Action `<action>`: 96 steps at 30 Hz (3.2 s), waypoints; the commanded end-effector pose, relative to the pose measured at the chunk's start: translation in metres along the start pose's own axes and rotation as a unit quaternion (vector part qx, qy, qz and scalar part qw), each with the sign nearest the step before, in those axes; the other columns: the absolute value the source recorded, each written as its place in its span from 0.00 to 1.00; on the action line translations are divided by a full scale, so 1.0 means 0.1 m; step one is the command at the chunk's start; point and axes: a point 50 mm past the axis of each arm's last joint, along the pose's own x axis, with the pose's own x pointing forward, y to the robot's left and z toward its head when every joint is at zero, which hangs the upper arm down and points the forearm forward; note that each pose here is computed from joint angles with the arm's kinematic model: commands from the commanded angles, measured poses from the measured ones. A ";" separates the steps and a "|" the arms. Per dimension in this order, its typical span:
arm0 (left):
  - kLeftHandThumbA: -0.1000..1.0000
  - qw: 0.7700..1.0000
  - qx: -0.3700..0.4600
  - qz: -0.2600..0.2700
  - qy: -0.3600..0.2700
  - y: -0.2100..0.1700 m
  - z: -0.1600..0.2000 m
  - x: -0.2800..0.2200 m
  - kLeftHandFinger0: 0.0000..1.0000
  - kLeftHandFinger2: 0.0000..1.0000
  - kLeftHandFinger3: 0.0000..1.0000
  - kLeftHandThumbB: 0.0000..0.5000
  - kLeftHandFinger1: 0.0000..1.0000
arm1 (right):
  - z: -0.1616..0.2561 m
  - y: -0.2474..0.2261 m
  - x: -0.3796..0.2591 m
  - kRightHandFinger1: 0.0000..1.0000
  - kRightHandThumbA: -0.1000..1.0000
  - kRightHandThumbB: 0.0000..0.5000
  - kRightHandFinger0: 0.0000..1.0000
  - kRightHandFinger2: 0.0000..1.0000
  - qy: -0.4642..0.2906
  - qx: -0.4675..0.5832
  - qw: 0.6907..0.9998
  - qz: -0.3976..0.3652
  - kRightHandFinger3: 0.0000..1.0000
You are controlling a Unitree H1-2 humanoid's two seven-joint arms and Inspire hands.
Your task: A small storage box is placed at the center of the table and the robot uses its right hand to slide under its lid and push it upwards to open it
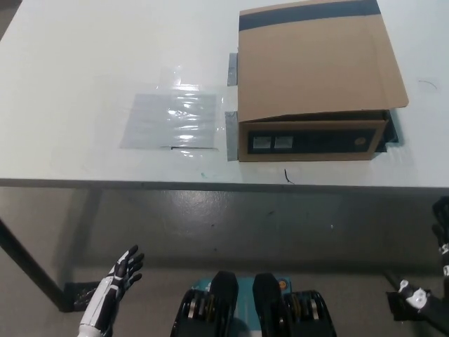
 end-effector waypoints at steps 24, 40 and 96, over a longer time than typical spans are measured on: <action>1.00 0.999 0.005 -0.025 -0.042 0.03 0.10 0.06 1.00 1.00 1.00 1.00 1.00 | 0.27 0.02 1.91 1.00 1.00 0.80 1.00 1.00 -0.055 0.388 0.920 0.002 1.00; 1.00 0.998 0.010 -0.038 -0.048 0.03 0.11 0.06 1.00 1.00 1.00 1.00 1.00 | 0.03 -0.02 2.28 1.00 1.00 0.80 1.00 1.00 -0.008 0.472 0.880 -0.046 1.00; 1.00 0.997 0.011 -0.056 -0.053 0.00 0.19 0.17 1.00 1.00 1.00 1.00 1.00 | 0.21 0.60 2.56 1.00 1.00 0.71 1.00 1.00 0.011 0.517 0.856 0.000 1.00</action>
